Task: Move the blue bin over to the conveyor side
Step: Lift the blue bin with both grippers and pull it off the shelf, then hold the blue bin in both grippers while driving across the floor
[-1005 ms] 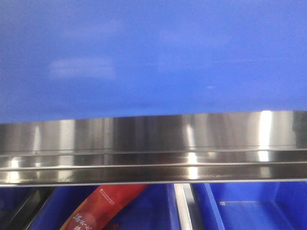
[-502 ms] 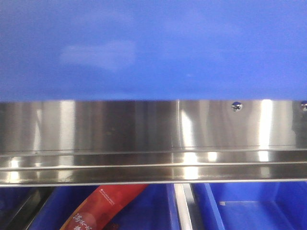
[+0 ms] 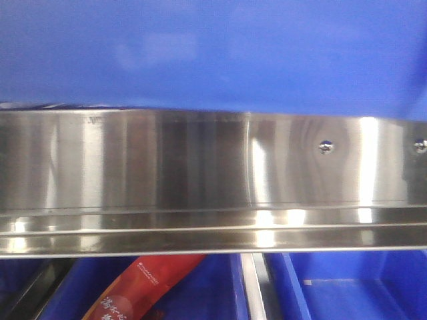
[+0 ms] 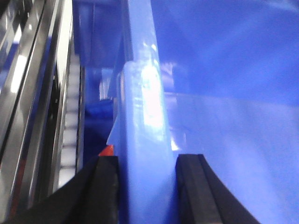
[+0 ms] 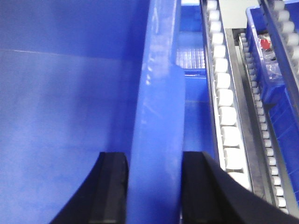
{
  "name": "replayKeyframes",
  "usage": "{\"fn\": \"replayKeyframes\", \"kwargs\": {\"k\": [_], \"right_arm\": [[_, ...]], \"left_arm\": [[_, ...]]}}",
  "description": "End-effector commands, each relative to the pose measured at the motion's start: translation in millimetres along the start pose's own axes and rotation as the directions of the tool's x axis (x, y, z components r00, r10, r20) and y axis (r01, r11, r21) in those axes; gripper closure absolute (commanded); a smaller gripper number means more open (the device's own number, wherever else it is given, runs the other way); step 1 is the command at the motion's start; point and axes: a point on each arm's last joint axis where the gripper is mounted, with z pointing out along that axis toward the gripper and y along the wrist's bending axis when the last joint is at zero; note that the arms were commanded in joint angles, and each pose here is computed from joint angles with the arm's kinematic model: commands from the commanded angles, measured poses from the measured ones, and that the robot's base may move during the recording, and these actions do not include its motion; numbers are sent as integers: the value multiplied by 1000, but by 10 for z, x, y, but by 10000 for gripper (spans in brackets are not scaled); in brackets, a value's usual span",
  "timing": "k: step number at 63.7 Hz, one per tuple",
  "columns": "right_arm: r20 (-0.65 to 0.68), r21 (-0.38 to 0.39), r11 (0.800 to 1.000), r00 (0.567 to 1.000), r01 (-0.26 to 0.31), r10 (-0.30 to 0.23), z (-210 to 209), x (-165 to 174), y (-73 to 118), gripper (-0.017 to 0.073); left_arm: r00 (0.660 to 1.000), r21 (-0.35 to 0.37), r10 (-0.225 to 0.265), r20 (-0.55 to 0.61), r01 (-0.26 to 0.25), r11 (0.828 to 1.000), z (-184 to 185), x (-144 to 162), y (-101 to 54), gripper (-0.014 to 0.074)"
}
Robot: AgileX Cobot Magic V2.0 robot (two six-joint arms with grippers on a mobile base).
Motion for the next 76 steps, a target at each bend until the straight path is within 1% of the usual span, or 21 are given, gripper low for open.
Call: {"fn": "replayKeyframes", "kwargs": {"k": [1, 14, 32, 73, 76], "right_arm": [[135, -1, 1000, 991, 24, -24, -111, -96, -16, 640], [156, -6, 1000, 988, 25, -24, -114, -115, -11, 640], [227, -23, 999, 974, 28, -22, -127, -179, 7, 640], [227, -23, 999, 974, 28, -22, -127, -179, 7, 640], [227, -23, 999, 974, 28, -22, -127, -179, 7, 640]], "left_arm": [[985, 29, 4, 172, -9, 1000, -113, -149, -46, 604], [983, 30, 3, 184, -9, 1000, -115, -160, -46, 604], [983, 30, 3, 184, -9, 1000, -115, -160, -46, 604], [983, 31, 2, 184, -8, 999, -115, -160, -47, 604], [986, 30, 3, 169, -8, 1000, -112, -146, -47, 604]]}}
